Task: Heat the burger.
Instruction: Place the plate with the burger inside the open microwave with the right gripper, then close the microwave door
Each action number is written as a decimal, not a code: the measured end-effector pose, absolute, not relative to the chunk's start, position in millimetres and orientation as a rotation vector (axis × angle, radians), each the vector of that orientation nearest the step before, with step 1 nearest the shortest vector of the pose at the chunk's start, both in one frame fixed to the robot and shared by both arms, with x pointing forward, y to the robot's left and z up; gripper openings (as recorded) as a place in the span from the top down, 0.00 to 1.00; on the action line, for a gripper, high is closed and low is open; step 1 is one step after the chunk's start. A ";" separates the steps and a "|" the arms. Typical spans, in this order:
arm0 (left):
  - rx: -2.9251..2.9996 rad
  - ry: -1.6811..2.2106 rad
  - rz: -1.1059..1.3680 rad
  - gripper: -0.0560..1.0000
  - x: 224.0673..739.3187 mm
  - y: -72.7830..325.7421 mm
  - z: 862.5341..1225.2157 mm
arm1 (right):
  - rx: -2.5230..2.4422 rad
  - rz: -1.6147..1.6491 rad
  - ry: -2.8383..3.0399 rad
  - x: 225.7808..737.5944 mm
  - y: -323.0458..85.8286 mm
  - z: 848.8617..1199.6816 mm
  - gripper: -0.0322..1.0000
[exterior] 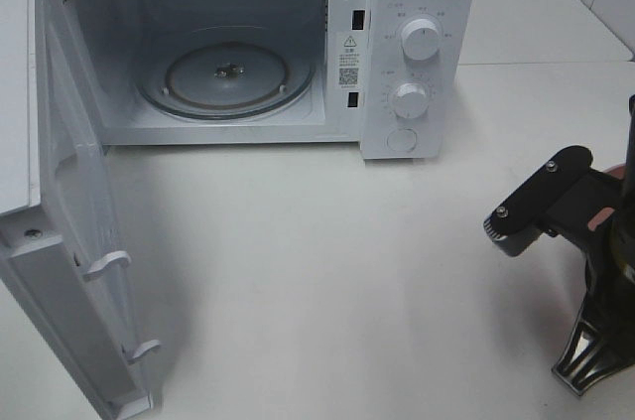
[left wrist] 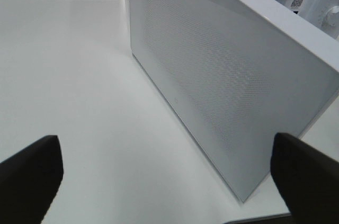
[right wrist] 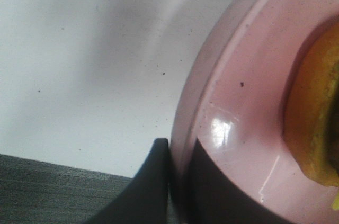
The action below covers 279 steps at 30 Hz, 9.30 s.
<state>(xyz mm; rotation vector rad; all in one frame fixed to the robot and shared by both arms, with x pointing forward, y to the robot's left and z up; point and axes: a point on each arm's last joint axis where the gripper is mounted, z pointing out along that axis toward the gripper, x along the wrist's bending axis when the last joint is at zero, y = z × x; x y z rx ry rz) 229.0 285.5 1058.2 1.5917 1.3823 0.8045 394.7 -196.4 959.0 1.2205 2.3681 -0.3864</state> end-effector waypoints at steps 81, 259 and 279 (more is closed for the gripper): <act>1.592 1.382 0.804 0.01 229.0 285.5 1058.2 | -0.638 0.028 2.447 378.9 -111.8 962.8 0.93; 1.595 1.386 0.804 0.01 229.5 285.7 1058.1 | -0.473 0.166 2.441 643.5 37.4 923.9 0.93; 1.596 1.387 0.807 0.01 229.5 285.9 1058.0 | -0.473 0.149 2.440 645.0 36.1 927.9 0.55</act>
